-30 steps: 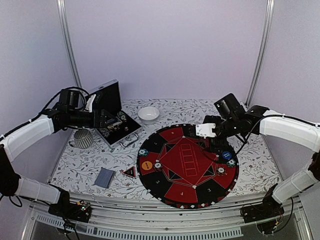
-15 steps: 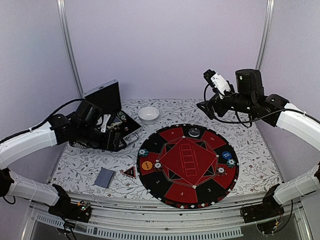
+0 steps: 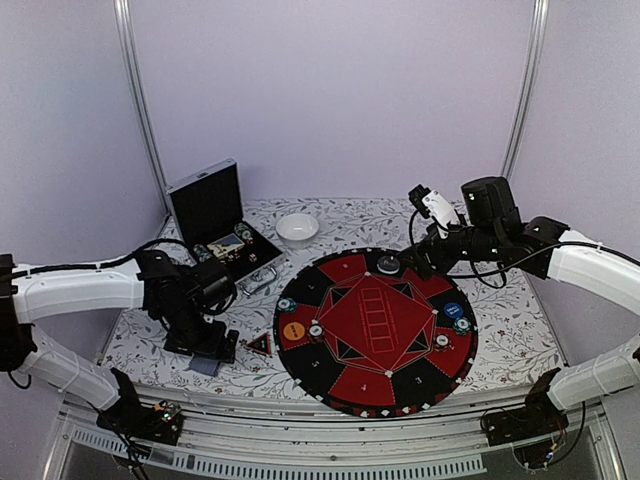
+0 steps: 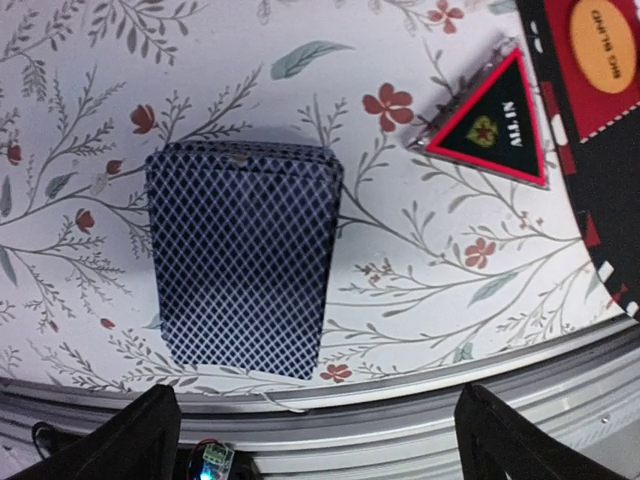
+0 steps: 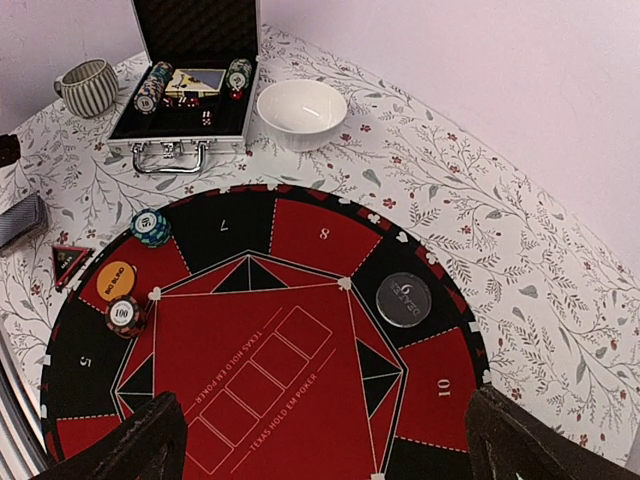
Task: Distribute texas hold em gaming equipment
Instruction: Pick up the face-down deck piles from the corner of the board.
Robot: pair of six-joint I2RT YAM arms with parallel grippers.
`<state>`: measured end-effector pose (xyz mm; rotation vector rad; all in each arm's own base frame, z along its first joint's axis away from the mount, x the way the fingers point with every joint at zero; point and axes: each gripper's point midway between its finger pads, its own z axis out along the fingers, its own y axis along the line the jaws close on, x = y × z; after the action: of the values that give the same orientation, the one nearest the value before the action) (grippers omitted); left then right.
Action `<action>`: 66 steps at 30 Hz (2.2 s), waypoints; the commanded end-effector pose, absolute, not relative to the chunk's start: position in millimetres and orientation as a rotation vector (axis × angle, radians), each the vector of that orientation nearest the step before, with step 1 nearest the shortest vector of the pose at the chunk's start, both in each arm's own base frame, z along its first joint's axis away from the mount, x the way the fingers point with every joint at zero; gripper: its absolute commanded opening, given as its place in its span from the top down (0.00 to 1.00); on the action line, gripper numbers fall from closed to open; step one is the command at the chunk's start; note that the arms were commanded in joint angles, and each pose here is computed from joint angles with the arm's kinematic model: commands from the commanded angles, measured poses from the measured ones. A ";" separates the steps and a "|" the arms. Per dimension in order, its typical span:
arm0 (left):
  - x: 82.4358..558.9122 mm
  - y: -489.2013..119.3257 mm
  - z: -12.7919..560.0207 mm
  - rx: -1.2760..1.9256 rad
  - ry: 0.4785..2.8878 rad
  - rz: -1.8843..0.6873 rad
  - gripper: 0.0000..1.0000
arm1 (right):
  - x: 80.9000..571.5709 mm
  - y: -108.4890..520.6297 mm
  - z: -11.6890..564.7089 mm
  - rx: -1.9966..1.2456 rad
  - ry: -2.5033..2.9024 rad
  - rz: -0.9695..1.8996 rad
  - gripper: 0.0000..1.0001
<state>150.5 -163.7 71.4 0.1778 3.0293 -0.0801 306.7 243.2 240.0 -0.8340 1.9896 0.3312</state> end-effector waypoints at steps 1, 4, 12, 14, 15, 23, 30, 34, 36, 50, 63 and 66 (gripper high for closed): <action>159.8 -147.9 68.0 0.157 3.024 0.157 0.02 | 298.0 243.7 243.1 -0.822 1.997 0.394 0.01; 163.9 -147.2 57.4 0.187 3.038 0.216 0.02 | 296.4 247.1 246.2 -0.830 1.989 0.418 0.01; 175.9 -144.3 42.5 0.150 3.034 0.173 0.02 | 291.1 251.2 248.8 -0.851 1.980 0.461 0.01; 178.4 -139.3 39.7 0.144 3.032 0.192 0.02 | 290.4 252.5 249.1 -0.855 1.979 0.468 0.01; 178.6 -135.4 37.2 0.139 3.037 0.205 0.02 | 290.5 252.6 248.5 -0.857 1.980 0.468 0.01; 179.7 -142.2 21.2 0.198 3.050 0.046 0.02 | 289.5 254.7 242.0 -0.877 1.998 0.475 0.01; 182.5 -137.6 10.7 0.175 3.094 0.054 0.02 | 289.3 256.7 238.3 -0.891 2.010 0.481 0.01; 174.9 -138.8 5.1 0.189 3.142 0.043 0.05 | 288.7 255.8 240.1 -0.892 2.006 0.479 0.01; 169.0 -137.5 5.2 0.192 3.166 0.041 0.08 | 288.3 255.9 241.0 -0.892 2.003 0.480 0.01; 160.1 -135.1 4.8 0.231 3.183 0.071 0.20 | 288.8 256.6 241.8 -0.901 2.001 0.479 0.01; 169.9 -141.5 3.9 0.235 3.152 0.030 0.40 | 288.1 256.7 241.3 -0.906 2.001 0.479 0.01; 171.3 -143.0 7.0 0.238 3.141 0.018 0.49 | 288.1 256.8 242.0 -0.906 1.999 0.480 0.01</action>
<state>167.9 -142.7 13.0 0.2284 3.1538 0.0127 286.8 255.5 232.4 -0.9017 2.0167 0.4717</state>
